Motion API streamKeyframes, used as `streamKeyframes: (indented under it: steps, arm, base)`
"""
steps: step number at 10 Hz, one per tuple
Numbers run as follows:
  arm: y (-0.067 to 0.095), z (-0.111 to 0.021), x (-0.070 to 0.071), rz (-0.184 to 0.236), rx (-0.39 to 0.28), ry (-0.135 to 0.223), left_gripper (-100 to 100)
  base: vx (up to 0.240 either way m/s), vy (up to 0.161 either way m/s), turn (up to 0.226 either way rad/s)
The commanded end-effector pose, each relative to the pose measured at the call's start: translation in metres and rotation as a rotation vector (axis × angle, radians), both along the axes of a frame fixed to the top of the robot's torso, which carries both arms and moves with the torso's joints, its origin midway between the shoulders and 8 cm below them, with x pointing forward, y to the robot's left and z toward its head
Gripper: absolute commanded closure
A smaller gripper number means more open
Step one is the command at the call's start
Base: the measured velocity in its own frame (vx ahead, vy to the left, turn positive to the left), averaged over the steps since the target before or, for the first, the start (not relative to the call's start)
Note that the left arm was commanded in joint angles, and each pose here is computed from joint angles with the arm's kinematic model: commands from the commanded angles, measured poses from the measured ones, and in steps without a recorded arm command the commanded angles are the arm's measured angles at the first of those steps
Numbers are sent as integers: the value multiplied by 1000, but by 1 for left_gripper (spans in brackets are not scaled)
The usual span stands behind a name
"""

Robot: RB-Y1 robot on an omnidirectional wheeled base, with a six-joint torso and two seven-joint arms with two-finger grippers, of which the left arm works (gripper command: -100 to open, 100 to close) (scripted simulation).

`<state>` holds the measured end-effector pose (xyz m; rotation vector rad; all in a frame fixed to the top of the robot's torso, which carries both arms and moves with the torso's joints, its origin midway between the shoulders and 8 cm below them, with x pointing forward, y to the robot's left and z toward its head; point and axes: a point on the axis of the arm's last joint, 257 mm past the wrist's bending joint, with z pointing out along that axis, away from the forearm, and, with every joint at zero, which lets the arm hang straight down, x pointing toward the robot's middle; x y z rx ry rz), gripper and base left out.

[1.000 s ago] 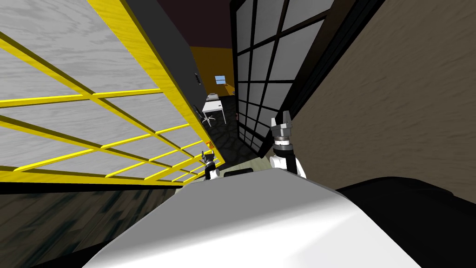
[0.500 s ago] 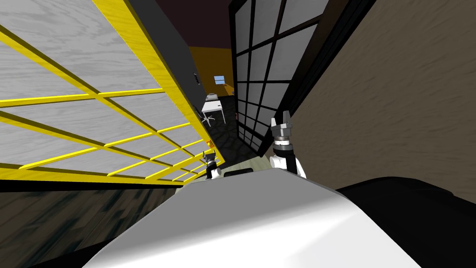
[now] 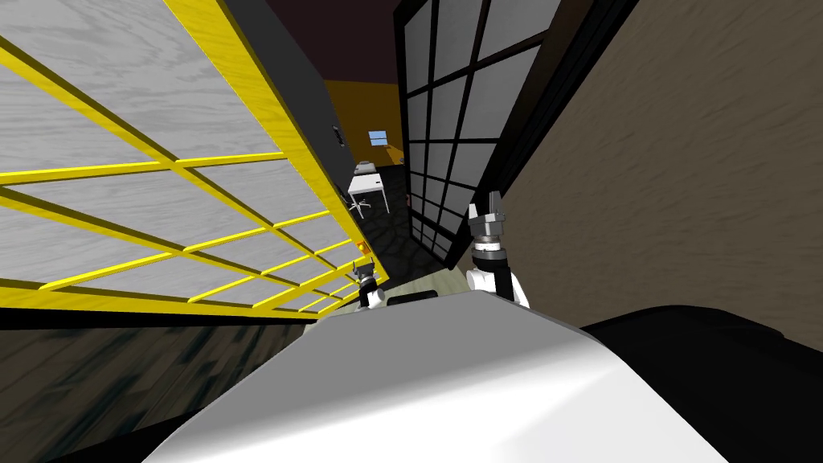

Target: Push the door open

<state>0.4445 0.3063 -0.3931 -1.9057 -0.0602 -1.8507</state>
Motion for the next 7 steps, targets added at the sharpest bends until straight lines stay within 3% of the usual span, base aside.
streamKeyframes:
  steps: [1, 7]
  arm:
    - [-2, 0, 0, 1, -36, -11, -100]
    - [-17, -4, 3, 7, -239, -70, -100]
  base:
    - [-27, 10, -10]
    - [-34, 6, -18]
